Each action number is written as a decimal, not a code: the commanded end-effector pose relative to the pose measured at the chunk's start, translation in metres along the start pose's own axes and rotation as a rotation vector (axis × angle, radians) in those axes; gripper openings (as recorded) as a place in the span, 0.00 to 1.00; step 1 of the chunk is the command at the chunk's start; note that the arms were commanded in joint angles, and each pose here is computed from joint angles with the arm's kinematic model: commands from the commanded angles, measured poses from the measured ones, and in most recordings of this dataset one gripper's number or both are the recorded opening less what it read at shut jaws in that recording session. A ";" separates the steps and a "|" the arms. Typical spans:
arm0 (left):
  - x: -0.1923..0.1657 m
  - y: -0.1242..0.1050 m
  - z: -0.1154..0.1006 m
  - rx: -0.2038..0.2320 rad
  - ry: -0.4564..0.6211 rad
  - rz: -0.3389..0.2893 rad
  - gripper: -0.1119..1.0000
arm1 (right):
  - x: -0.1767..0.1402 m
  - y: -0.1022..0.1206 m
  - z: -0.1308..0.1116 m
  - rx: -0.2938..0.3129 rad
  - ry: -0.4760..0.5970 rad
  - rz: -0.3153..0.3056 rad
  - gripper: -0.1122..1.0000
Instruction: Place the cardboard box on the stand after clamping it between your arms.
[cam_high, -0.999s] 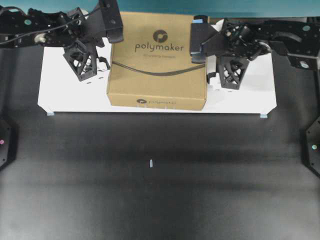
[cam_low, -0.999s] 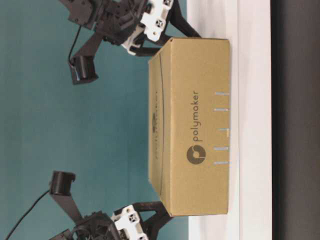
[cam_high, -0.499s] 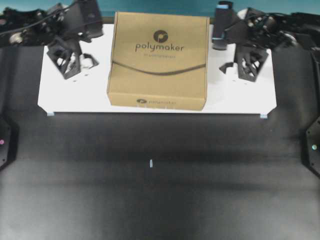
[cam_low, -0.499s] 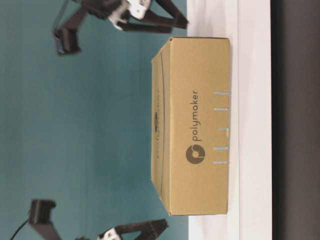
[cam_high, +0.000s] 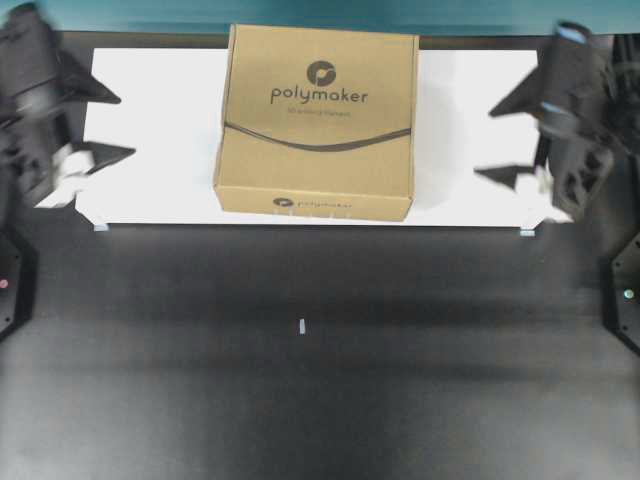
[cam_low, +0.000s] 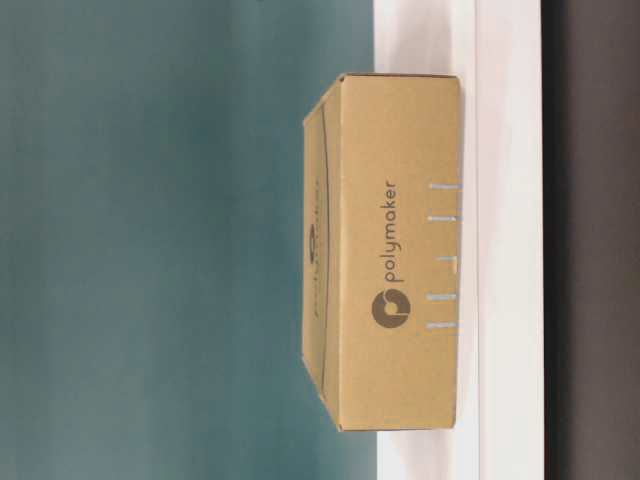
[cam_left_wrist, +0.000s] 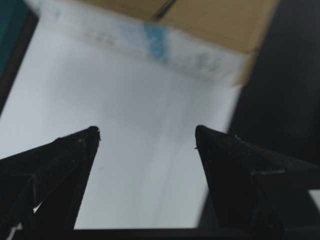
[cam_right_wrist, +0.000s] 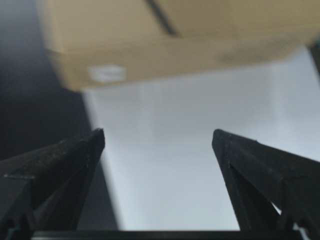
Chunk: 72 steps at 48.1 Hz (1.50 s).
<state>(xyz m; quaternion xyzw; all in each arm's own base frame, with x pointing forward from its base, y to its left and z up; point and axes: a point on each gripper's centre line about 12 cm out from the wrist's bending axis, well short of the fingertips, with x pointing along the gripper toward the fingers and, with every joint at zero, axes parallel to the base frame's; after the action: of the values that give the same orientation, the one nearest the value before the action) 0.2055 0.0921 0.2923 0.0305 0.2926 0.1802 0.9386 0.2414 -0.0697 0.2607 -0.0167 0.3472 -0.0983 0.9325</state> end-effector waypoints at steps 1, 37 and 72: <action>-0.022 -0.006 0.007 -0.006 -0.097 -0.017 0.78 | -0.013 0.008 0.004 0.042 -0.080 0.016 0.86; -0.087 -0.035 -0.009 -0.154 -0.329 -0.200 0.78 | -0.094 0.051 -0.040 0.163 -0.402 0.239 0.85; -0.084 -0.036 -0.014 -0.157 -0.318 -0.201 0.78 | -0.093 0.051 -0.041 0.165 -0.418 0.239 0.85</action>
<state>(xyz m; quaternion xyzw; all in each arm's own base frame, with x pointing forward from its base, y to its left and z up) 0.1433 0.0282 0.3162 -0.0435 0.1336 0.1027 0.9847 0.1534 -0.0014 0.2825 0.0772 0.1405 -0.0127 0.9870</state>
